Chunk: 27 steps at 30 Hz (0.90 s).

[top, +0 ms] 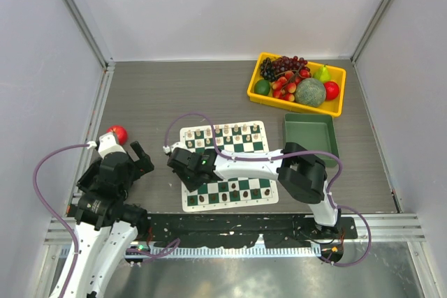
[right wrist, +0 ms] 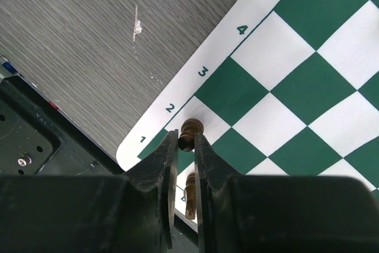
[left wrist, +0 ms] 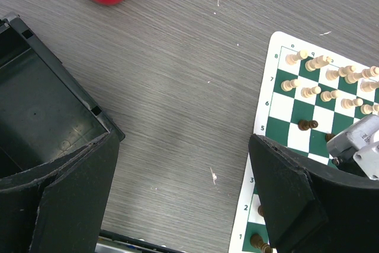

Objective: Set up the chess pieces on the board

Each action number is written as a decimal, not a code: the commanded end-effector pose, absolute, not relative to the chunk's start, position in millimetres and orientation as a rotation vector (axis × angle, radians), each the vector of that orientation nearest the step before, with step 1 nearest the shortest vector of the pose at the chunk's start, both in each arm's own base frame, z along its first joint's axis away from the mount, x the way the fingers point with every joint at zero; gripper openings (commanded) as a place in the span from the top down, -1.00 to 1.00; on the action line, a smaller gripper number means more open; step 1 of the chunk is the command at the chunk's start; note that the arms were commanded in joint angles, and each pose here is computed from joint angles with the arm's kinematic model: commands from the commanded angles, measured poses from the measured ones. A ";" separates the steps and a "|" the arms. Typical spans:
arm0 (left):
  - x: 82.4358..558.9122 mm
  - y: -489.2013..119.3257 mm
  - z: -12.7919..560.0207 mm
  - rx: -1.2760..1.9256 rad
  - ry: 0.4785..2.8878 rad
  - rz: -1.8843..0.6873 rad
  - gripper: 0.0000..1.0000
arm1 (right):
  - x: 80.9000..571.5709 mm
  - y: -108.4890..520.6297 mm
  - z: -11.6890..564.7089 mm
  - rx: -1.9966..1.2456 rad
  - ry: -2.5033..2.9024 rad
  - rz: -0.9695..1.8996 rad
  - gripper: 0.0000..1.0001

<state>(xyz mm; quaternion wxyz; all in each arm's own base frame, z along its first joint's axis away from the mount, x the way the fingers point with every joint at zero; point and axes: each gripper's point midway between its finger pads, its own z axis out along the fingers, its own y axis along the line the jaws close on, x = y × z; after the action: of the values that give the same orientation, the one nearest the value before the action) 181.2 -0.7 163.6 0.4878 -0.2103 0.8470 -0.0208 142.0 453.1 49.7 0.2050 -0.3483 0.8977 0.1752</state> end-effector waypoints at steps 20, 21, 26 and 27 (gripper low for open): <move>184.9 -0.1 166.8 -0.518 2.039 -0.053 -0.98 | 146.3 462.6 73.3 -0.936 2.447 0.547 0.25; 184.9 -0.1 167.0 -0.518 2.037 -0.054 -0.98 | 149.2 462.8 82.4 -0.922 2.428 0.554 0.23; 184.8 -0.6 167.0 -0.516 2.038 -0.056 -0.98 | 173.2 453.1 121.0 -0.818 2.362 0.576 0.13; 185.1 -0.4 168.1 -0.517 2.034 -0.058 -0.98 | 179.3 448.7 121.0 -0.793 2.355 0.553 0.13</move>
<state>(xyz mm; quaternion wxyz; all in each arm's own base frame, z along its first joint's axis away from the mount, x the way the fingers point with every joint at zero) 181.2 -0.7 163.6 0.4878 -0.2103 0.8470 -0.0208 150.8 450.2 55.4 0.2160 -0.3376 0.8995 0.1742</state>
